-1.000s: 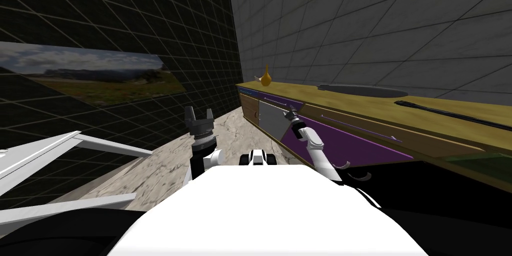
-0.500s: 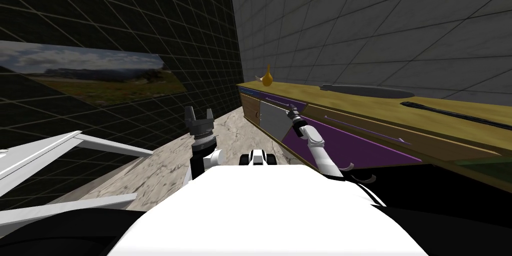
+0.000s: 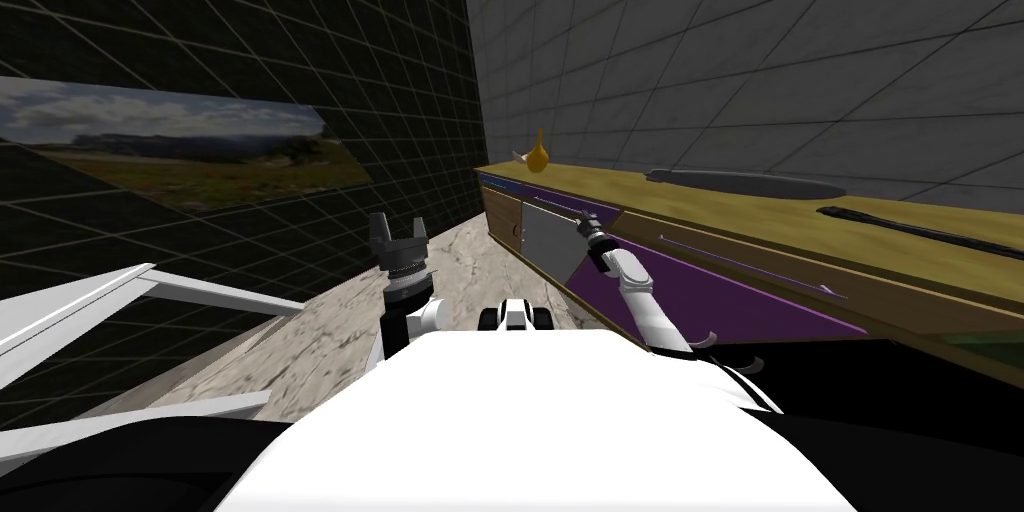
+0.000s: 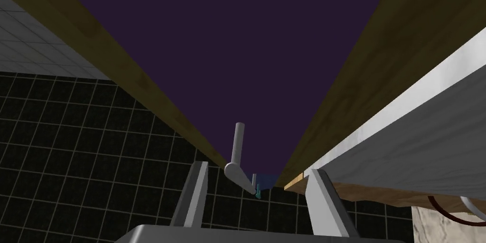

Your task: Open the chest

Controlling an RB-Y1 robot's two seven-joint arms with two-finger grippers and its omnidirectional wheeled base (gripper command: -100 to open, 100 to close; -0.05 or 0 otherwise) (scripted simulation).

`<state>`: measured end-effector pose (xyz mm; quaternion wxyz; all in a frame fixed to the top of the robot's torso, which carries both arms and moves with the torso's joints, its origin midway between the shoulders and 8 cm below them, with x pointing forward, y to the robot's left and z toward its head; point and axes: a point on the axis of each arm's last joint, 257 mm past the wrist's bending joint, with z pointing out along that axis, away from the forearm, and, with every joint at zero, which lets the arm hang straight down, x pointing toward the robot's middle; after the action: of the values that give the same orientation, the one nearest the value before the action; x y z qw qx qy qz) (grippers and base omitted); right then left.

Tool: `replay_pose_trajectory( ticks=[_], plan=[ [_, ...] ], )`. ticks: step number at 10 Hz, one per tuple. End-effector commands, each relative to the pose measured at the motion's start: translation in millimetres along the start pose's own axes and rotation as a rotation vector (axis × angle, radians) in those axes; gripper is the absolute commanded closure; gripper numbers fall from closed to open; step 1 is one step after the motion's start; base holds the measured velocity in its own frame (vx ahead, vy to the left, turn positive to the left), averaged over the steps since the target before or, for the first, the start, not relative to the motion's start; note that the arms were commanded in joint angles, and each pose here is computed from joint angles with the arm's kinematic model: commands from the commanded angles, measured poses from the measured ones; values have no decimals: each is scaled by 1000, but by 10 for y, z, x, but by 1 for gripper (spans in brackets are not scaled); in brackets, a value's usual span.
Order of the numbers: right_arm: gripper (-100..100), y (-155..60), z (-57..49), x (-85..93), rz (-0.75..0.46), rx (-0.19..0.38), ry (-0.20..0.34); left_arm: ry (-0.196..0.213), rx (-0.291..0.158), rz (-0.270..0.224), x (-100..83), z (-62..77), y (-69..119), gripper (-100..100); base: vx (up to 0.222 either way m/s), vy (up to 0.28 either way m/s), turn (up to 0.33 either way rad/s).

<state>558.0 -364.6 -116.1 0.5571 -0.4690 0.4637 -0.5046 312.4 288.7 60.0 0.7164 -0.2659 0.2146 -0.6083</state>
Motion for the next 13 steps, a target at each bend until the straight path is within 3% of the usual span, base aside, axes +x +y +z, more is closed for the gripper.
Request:
replay_pose_trajectory(
  ticks=[1,7,8,13],
  plan=[
    [100,-63,14,-59,-5,17,-4,0,0,0,0,0,0,0,-33,-14,33],
    [100,-73,31,45,-7,1,-14,0,0,0,1,0,0,0,-97,150,-34],
    [-100,-146,64,170,-6,-5,-19,0,0,0,0,0,0,0,-29,72,-22],
    [-100,-367,143,409,-8,-7,-28,0,0,0,0,0,0,0,0,65,-17]
  ],
)
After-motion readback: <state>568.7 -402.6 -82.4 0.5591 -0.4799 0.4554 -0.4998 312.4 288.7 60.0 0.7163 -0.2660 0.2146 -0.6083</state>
